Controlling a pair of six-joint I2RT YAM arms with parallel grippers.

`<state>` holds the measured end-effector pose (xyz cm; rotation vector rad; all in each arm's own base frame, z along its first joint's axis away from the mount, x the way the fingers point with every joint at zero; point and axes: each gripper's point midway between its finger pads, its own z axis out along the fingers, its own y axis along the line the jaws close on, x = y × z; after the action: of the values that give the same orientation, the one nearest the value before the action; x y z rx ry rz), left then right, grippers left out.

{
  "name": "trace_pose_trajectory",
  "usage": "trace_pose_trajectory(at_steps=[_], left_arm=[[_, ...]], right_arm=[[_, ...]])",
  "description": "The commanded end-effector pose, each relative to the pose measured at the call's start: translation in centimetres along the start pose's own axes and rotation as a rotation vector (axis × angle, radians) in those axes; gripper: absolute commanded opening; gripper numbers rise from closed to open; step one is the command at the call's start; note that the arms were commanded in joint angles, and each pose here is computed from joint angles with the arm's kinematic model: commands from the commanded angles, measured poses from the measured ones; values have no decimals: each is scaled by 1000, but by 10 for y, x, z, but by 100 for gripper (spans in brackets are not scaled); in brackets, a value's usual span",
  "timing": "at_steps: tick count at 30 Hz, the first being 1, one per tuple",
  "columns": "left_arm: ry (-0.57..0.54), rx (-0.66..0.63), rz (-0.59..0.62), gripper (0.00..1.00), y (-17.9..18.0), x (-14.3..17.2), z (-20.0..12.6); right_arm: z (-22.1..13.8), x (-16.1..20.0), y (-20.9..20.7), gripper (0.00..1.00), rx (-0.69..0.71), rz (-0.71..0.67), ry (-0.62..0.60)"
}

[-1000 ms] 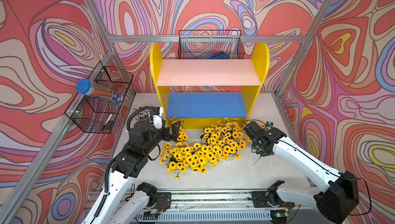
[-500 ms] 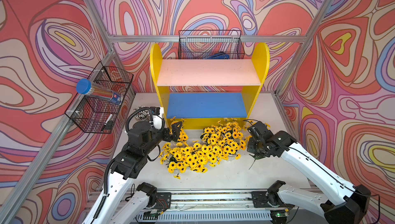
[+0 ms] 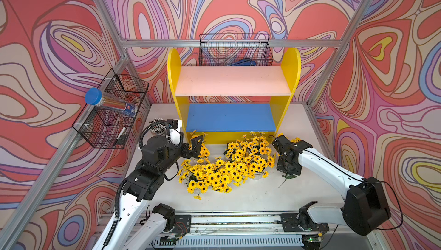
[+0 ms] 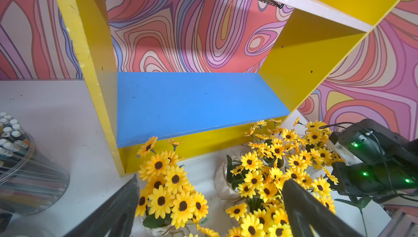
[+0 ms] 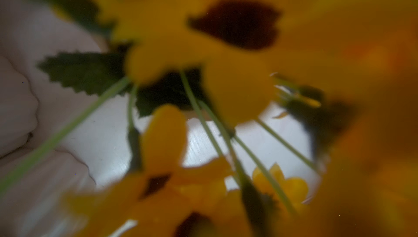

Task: Take the sunflower pots off the shelves
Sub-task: Move the sunflower pot to the center of the board.

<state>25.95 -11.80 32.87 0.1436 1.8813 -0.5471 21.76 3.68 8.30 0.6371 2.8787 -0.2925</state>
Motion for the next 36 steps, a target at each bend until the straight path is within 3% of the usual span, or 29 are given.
trace_pose_trajectory(at_steps=[1,3,11,16,20,31,36], left_arm=[[-32,13,-6,100,-3,-9,-2],[-33,12,-6,100,-3,-9,-2],[-33,8,-2,100,-4,-9,-2],[-27,13,4,100,-6,-8,-2],[-25,12,11,100,-7,-6,-2],[-14,12,14,100,-7,-4,2],[-2,12,22,100,-6,-1,4]], right_arm=[[0,-7,-5,0,3,49,-21],[6,-3,-25,0,85,66,-22],[18,-12,-50,0,191,166,-38],[25,-30,-79,0,175,314,-76],[23,-53,-91,0,200,330,-129],[38,-98,-53,0,1,262,-256],[52,-106,-28,0,-71,163,-210]])
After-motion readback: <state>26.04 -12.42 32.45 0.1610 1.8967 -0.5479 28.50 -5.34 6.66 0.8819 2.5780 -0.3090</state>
